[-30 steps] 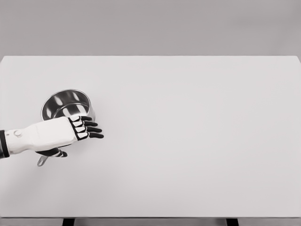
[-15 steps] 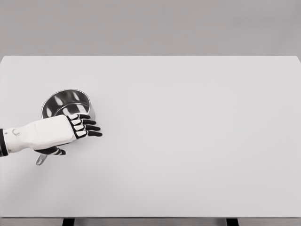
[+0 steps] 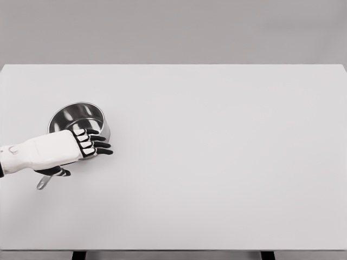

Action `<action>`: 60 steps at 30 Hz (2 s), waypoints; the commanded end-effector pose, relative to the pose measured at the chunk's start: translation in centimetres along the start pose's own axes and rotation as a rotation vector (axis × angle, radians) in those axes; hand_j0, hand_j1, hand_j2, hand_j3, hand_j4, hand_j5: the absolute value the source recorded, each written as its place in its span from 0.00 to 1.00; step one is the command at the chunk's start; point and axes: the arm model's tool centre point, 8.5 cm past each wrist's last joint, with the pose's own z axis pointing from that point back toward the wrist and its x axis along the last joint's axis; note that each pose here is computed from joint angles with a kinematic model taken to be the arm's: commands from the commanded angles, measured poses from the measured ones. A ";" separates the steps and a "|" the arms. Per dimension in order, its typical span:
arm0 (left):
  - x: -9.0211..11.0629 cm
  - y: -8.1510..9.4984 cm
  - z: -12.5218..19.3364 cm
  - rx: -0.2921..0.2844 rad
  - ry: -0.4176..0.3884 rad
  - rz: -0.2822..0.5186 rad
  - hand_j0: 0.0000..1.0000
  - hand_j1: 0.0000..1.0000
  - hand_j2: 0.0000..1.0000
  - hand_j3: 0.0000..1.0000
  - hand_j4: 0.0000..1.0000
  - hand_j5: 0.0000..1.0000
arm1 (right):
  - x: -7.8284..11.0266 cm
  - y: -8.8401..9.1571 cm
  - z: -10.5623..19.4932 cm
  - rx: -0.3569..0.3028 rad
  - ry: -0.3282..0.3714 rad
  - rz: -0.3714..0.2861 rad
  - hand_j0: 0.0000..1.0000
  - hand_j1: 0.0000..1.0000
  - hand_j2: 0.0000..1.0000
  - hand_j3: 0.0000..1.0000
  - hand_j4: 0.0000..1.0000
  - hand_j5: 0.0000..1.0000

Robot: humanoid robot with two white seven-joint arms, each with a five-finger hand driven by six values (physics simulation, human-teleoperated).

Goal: Rotate pot handle

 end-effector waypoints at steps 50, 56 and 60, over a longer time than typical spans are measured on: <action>-3.6 -0.4 2.9 -0.032 0.127 0.017 1.00 1.00 1.00 1.00 1.00 1.00 | 0.0 0.0 0.0 0.000 0.000 0.000 1.00 1.00 1.00 1.00 1.00 1.00; -4.0 -0.4 3.2 -0.032 0.143 0.018 1.00 1.00 1.00 1.00 1.00 1.00 | 0.0 0.0 0.0 0.000 0.000 0.000 1.00 1.00 1.00 1.00 1.00 1.00; -4.3 -0.4 3.5 -0.031 0.156 0.021 1.00 1.00 1.00 1.00 1.00 1.00 | 0.0 0.0 0.0 0.000 0.000 0.000 1.00 1.00 1.00 1.00 1.00 1.00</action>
